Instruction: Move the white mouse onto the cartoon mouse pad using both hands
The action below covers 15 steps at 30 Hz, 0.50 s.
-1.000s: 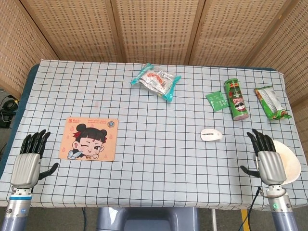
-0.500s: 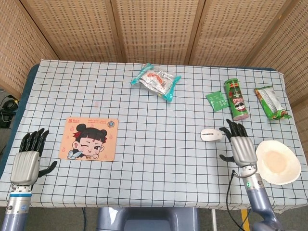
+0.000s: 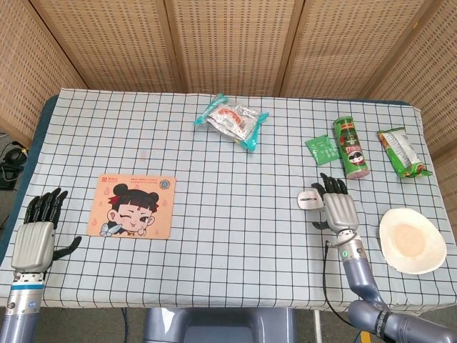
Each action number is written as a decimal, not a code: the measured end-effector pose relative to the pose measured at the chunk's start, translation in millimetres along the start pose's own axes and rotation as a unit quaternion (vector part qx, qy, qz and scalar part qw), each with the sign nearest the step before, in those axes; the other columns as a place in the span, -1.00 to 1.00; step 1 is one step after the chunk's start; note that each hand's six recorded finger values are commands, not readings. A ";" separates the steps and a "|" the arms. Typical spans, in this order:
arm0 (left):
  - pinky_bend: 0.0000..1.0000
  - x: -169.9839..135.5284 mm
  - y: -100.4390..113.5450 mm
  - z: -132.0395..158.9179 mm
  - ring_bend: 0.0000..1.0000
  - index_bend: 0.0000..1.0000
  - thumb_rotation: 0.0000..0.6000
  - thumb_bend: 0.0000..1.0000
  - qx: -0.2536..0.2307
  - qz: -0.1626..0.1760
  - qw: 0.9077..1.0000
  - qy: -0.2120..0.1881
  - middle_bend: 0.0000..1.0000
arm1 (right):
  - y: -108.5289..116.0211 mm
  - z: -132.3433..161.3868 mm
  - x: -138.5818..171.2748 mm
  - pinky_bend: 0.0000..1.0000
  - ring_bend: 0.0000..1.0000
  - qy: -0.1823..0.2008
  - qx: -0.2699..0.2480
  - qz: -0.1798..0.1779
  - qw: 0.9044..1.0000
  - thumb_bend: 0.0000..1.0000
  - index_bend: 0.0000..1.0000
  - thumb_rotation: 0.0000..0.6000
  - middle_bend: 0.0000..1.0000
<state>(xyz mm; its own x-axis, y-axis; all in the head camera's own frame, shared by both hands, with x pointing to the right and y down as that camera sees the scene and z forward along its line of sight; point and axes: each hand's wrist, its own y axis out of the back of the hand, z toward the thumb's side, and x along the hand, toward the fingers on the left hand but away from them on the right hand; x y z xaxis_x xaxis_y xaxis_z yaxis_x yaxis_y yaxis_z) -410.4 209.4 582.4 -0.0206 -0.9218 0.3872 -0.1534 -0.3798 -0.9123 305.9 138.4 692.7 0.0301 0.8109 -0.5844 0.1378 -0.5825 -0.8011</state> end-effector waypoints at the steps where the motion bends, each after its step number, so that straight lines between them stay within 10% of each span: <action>1: -1.00 0.4 -0.1 -0.1 -1.00 -1.00 1.00 -0.55 0.000 0.000 1.000 0.000 -1.00 | -0.2 -1.2 -1.9 -0.98 -1.00 -0.003 0.002 0.000 1.000 -0.48 -0.58 1.00 -0.94; 15: -1.00 2.0 -1.1 1.5 -1.00 -1.00 1.00 -0.55 0.006 0.004 1.000 -0.002 -1.00 | -15.5 -22.8 -24.0 -0.97 -1.00 -0.038 0.014 0.024 0.999 -0.39 -0.52 1.00 -0.94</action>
<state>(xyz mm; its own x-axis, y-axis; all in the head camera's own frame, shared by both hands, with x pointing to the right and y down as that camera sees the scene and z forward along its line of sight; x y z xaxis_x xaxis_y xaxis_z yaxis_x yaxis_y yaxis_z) -408.8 207.9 583.9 -0.0180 -0.9251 0.3793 -0.1406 -0.3733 -0.9170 325.5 129.3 722.1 -0.0399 0.7764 -0.6289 0.1112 -0.6221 -0.7750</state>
